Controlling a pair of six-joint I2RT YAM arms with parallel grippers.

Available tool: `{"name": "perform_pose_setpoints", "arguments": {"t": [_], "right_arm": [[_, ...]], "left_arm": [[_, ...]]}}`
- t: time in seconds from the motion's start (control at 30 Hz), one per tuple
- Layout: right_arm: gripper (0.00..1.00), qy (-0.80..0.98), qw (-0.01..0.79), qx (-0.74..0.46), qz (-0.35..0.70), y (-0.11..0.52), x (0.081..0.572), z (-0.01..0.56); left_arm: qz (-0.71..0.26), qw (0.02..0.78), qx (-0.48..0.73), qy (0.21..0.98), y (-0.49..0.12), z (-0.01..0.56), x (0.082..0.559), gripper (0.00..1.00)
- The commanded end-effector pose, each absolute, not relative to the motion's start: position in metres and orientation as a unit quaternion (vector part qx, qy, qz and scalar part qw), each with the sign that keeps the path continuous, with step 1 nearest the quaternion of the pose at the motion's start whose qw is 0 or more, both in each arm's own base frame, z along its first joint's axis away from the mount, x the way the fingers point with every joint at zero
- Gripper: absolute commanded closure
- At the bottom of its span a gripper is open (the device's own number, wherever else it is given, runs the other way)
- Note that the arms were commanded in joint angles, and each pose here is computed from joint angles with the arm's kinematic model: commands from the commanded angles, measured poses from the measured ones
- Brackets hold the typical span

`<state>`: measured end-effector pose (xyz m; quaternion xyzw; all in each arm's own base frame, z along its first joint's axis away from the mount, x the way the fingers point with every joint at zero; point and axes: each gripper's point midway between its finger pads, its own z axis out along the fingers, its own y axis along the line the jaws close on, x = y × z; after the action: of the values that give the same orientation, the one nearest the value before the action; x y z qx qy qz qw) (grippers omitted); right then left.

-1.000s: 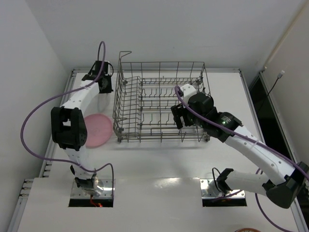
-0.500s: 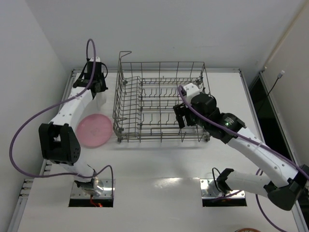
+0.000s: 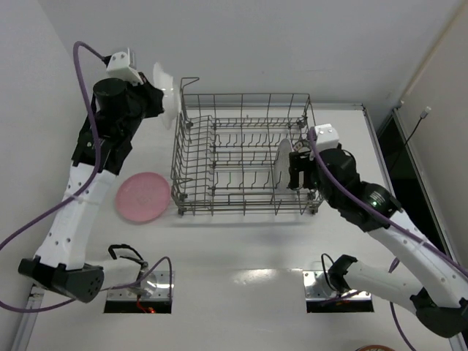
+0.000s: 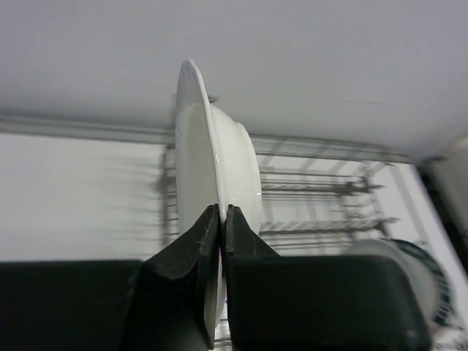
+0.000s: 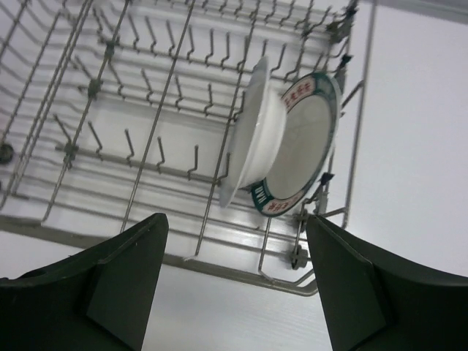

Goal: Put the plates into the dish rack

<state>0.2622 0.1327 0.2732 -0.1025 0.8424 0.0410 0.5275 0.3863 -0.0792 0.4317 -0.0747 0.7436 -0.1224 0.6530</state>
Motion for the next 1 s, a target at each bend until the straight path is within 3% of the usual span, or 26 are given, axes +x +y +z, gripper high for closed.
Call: {"name": "perform_pose_setpoints", "arguments": {"t": [0.0,0.17,0.47,0.97], "right_arm": [[0.26,0.818,0.574,-0.018,0.033,0.105,0.262,0.300],[0.23,0.806,0.591,0.011,0.033,0.091,0.253,0.310],[0.19,0.795,0.604,0.047,0.004,0.064,0.243,0.317],[0.18,0.793,0.607,0.047,-0.013,0.056,0.241,0.318]], "left_arm": [[-0.288,0.685,-0.022,0.669,-0.144,0.498,0.350,1.00],[-0.391,0.649,0.008,0.653,-0.225,0.489,0.334,1.00],[-0.435,0.593,0.036,0.677,-0.331,0.429,0.328,1.00],[-0.417,0.566,-0.011,0.711,-0.396,0.357,0.338,1.00]]}}
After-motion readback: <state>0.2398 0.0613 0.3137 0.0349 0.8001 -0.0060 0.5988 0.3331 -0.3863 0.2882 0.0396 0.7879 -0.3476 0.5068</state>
